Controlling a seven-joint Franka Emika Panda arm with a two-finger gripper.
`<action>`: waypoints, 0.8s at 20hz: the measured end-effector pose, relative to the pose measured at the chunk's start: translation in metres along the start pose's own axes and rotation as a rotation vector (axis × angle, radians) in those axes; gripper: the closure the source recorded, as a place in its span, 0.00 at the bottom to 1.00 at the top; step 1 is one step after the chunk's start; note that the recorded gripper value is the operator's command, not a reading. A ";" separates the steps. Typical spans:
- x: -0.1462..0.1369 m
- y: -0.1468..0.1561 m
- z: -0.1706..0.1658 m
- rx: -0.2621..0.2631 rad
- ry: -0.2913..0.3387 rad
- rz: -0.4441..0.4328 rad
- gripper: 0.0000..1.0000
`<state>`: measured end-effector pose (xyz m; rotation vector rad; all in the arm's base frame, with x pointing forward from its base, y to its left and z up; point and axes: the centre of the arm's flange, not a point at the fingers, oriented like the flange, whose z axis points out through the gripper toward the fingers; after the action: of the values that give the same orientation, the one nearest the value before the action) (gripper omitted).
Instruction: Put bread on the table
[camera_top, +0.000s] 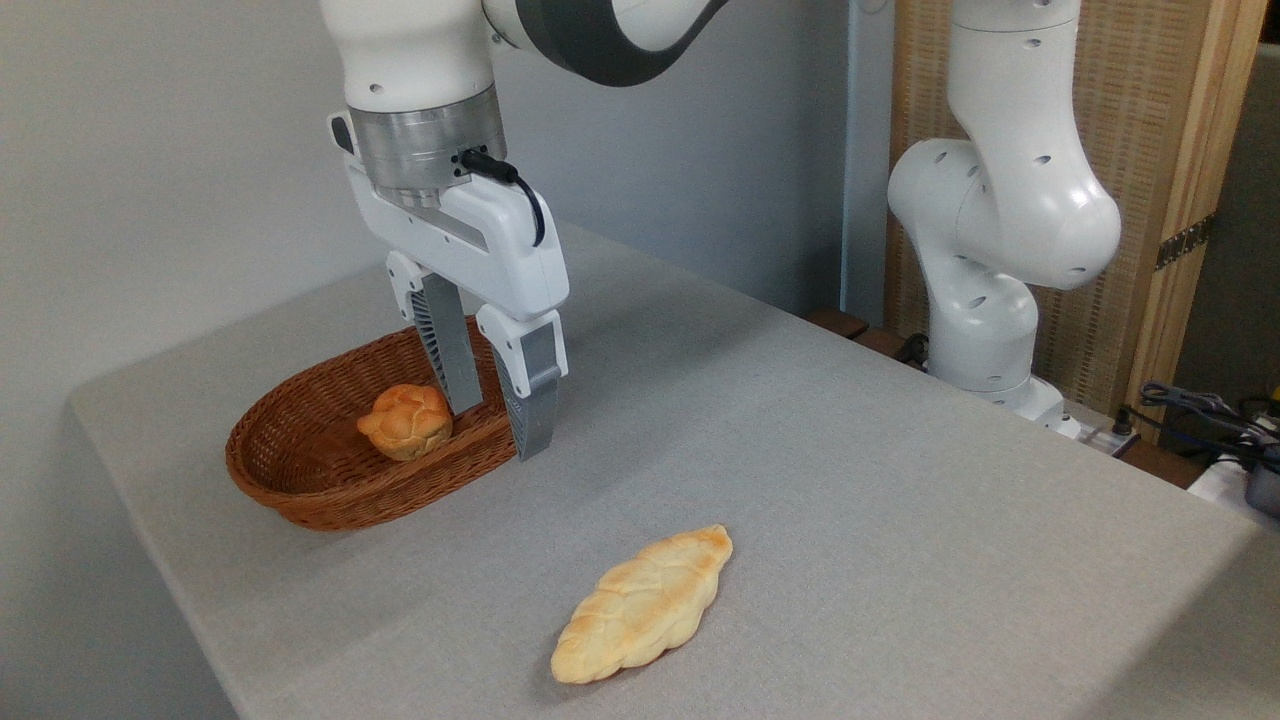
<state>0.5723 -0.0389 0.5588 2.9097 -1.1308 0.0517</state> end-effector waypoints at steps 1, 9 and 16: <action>0.000 0.000 0.000 0.000 0.000 0.000 0.00; 0.000 0.000 0.001 -0.001 -0.002 0.000 0.00; 0.001 0.000 0.002 -0.002 -0.003 -0.001 0.00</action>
<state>0.5730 -0.0390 0.5568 2.9094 -1.1296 0.0464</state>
